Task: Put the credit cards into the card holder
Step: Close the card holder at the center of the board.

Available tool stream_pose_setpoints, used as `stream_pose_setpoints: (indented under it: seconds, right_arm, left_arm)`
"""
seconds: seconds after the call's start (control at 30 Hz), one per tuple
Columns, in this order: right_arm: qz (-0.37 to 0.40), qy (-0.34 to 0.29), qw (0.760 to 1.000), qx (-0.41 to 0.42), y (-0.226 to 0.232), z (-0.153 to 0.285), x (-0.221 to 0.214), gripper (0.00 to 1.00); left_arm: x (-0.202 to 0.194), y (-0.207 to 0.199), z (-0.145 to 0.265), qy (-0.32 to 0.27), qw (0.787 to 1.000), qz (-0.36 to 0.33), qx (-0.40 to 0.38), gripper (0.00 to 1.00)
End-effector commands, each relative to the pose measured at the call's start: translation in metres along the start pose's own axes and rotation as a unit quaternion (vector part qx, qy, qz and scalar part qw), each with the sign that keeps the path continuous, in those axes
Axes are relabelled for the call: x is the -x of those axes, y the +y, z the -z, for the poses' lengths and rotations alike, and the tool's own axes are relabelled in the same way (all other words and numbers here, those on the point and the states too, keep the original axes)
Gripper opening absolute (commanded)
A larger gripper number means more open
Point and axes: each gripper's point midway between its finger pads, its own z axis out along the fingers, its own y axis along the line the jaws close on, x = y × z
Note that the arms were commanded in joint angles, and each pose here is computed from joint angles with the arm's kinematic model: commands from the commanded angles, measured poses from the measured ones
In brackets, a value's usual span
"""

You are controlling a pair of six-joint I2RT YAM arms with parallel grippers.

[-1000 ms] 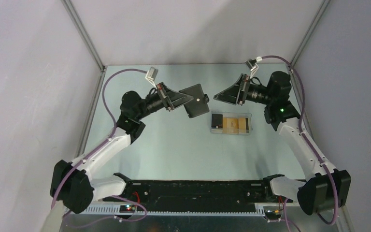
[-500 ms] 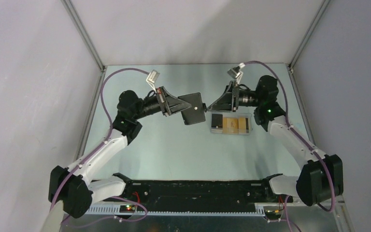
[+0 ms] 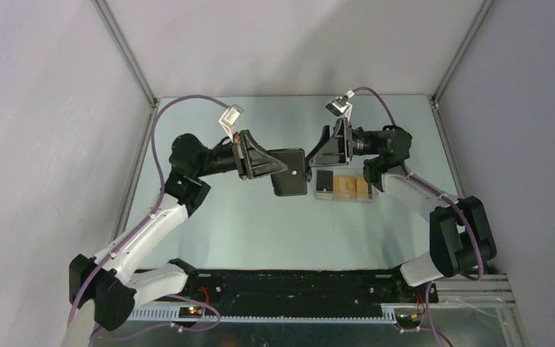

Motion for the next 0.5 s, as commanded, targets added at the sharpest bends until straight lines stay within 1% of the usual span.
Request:
stream_pose_setpoints:
  seconds: [0.0,0.13,0.3,0.37,0.4,0.47]
  right_arm:
    - [0.053,0.039,0.997,0.041,0.029,-0.002,-0.021,0.71]
    - [0.069,0.033,0.996,0.044,0.035,-0.001,-0.02,0.7]
    - [0.089,0.033,0.994,0.054,0.046,-0.005,-0.023,0.68]
    - [0.095,0.038,0.993,0.059,0.05,-0.007,-0.025,0.64]
    - [0.097,0.04,0.993,0.062,0.052,-0.008,-0.026,0.59]
    - [0.098,0.043,0.992,0.065,0.054,-0.01,-0.026,0.54]
  left_arm:
    - [0.019,-0.048,0.004,-0.014,0.995,-0.081,-0.05,0.0]
    - [0.022,-0.056,0.006,-0.019,0.994,-0.093,-0.055,0.0]
    - [0.025,-0.056,0.005,-0.023,0.994,-0.093,-0.053,0.0]
    - [0.026,-0.056,0.004,-0.02,0.994,-0.093,-0.056,0.0]
    - [0.026,-0.057,0.004,-0.018,0.994,-0.093,-0.057,0.0]
    - [0.027,-0.058,0.003,-0.017,0.994,-0.093,-0.058,0.0]
